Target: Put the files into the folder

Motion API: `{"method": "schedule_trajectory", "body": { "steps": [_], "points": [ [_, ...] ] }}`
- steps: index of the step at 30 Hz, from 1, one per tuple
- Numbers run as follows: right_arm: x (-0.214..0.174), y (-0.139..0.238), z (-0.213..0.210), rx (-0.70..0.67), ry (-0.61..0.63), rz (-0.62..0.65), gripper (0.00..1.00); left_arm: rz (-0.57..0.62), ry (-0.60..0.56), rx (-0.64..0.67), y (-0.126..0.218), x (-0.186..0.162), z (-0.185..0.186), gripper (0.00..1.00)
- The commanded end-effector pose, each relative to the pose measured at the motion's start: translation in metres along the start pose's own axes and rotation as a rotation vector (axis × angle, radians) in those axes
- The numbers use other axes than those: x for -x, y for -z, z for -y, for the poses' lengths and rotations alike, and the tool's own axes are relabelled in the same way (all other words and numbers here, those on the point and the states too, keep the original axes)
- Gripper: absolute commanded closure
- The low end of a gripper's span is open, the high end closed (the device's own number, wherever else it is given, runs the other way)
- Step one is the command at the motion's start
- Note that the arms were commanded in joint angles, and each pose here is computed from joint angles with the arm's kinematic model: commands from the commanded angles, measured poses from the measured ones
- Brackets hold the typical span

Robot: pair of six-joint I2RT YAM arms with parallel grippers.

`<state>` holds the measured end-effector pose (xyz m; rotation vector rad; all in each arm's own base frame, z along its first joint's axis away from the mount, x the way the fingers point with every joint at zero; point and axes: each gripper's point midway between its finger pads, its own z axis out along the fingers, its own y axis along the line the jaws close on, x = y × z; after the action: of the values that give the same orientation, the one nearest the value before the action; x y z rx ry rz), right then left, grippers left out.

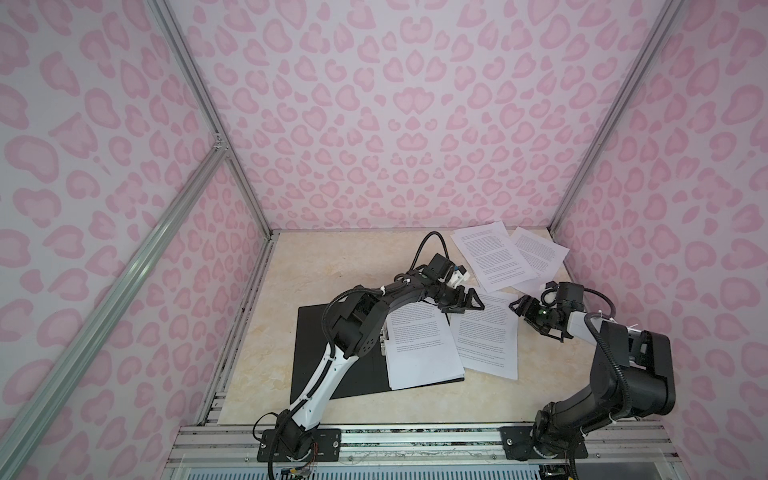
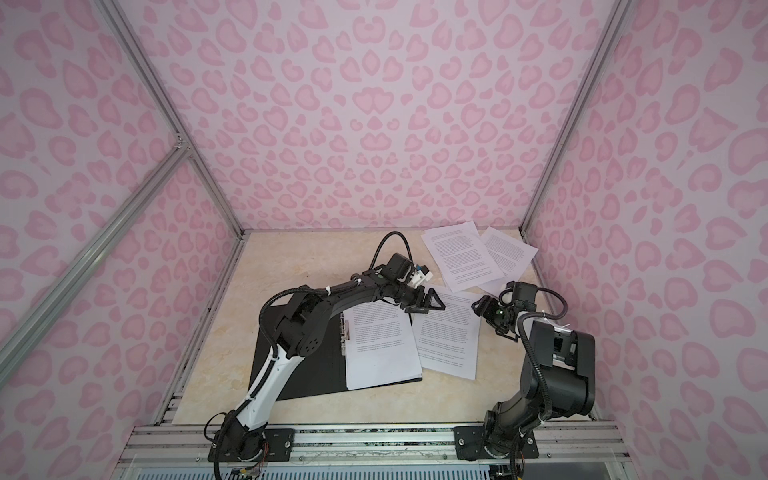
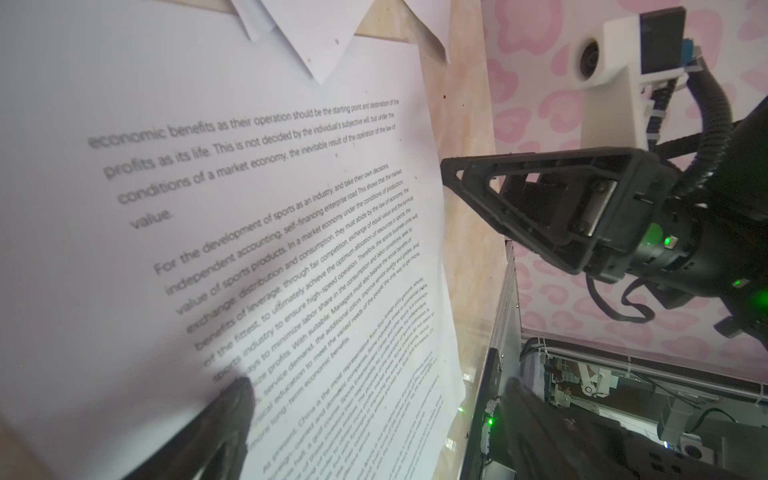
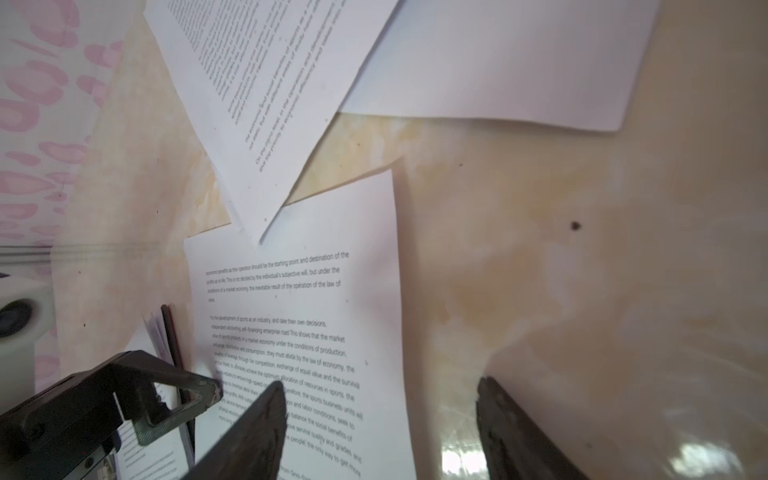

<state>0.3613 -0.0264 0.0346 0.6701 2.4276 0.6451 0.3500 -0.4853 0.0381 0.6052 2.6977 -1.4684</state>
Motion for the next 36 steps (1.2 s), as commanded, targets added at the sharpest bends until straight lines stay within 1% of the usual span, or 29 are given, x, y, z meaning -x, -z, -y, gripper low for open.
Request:
{"method": "schedule_trajectory", "body": {
  "steps": [1,6,12,15,20,21,24,27,29,31,34,35,36],
  "points": [
    [-0.011,-0.010,-0.001,0.035,-0.012,-0.037,0.26,-0.082,0.210,0.306,0.000,-0.042,-0.082,0.05],
    [-0.016,-0.017,-0.011,0.125,-0.065,-0.051,0.25,-0.084,0.215,0.308,-0.001,-0.043,-0.084,0.05],
    [-0.024,-0.007,-0.023,0.243,-0.136,-0.041,0.24,-0.080,0.221,0.307,0.000,-0.041,-0.084,0.05],
    [-0.030,0.001,-0.026,0.268,-0.155,-0.045,0.24,-0.079,0.224,0.310,0.000,-0.042,-0.085,0.05],
    [-0.042,0.015,-0.029,0.286,-0.178,-0.052,0.29,-0.078,0.230,0.309,0.000,-0.042,-0.086,0.05],
    [-0.042,0.018,-0.030,0.285,-0.173,-0.048,0.30,-0.076,0.230,0.309,0.001,-0.041,-0.086,0.05],
    [-0.043,0.021,-0.027,0.259,-0.159,-0.044,0.40,-0.074,0.232,0.305,0.001,-0.040,-0.085,0.05],
    [-0.044,0.018,-0.024,0.240,-0.150,-0.049,0.46,-0.069,0.230,0.298,0.001,-0.039,-0.082,0.05],
    [-0.048,0.013,-0.020,0.228,-0.158,-0.067,0.54,-0.065,0.229,0.296,0.002,-0.037,-0.081,0.05],
    [-0.053,0.010,-0.017,0.216,-0.159,-0.082,0.59,-0.061,0.227,0.291,0.003,-0.036,-0.078,0.05],
    [-0.057,0.012,-0.009,0.156,-0.151,-0.072,0.64,-0.050,0.220,0.282,0.005,-0.032,-0.073,0.05],
    [-0.056,0.014,-0.007,0.138,-0.149,-0.062,0.67,-0.048,0.217,0.279,0.005,-0.032,-0.071,0.05],
    [-0.056,0.017,-0.005,0.119,-0.150,-0.052,0.72,-0.045,0.213,0.276,0.007,-0.030,-0.069,0.05]
  ]
}}
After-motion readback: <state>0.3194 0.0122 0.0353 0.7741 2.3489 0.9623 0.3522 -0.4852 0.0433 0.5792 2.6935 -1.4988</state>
